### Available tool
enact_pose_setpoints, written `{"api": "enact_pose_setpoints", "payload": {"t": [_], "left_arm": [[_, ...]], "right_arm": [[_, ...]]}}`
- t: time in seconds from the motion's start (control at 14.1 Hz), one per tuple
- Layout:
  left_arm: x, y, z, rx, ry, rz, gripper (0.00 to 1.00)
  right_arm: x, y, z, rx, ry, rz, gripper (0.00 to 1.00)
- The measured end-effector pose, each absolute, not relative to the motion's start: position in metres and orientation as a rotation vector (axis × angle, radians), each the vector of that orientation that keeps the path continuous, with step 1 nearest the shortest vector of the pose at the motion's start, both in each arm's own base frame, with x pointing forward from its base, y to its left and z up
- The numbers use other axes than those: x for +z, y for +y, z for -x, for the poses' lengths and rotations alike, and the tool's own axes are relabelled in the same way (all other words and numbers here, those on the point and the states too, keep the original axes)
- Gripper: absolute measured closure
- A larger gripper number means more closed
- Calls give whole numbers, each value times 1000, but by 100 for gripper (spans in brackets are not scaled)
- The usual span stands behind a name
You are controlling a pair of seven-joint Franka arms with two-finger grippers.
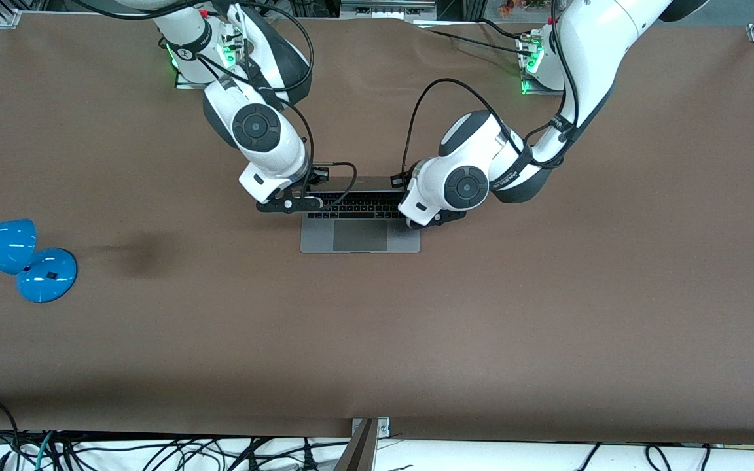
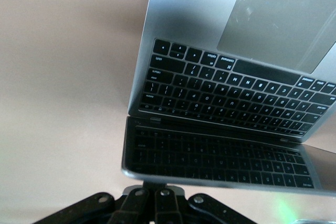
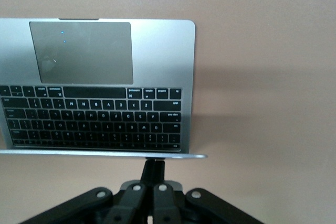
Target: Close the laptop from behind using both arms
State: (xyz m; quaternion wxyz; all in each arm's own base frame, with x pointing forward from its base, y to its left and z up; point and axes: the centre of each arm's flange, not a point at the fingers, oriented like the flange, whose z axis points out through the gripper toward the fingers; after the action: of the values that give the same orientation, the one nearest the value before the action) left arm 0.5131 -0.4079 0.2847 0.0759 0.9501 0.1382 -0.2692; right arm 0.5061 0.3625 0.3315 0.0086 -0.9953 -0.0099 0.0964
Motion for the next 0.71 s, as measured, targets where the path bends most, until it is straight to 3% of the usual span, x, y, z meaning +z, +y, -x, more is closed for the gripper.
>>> {"api": "enact_pose_setpoints", "payload": {"t": [0.71], "left_arm": [[245,-402,-550,-758,412,-2878,99]], "right_arm": [[296,361,-540,263,-26,3102,99]]}}
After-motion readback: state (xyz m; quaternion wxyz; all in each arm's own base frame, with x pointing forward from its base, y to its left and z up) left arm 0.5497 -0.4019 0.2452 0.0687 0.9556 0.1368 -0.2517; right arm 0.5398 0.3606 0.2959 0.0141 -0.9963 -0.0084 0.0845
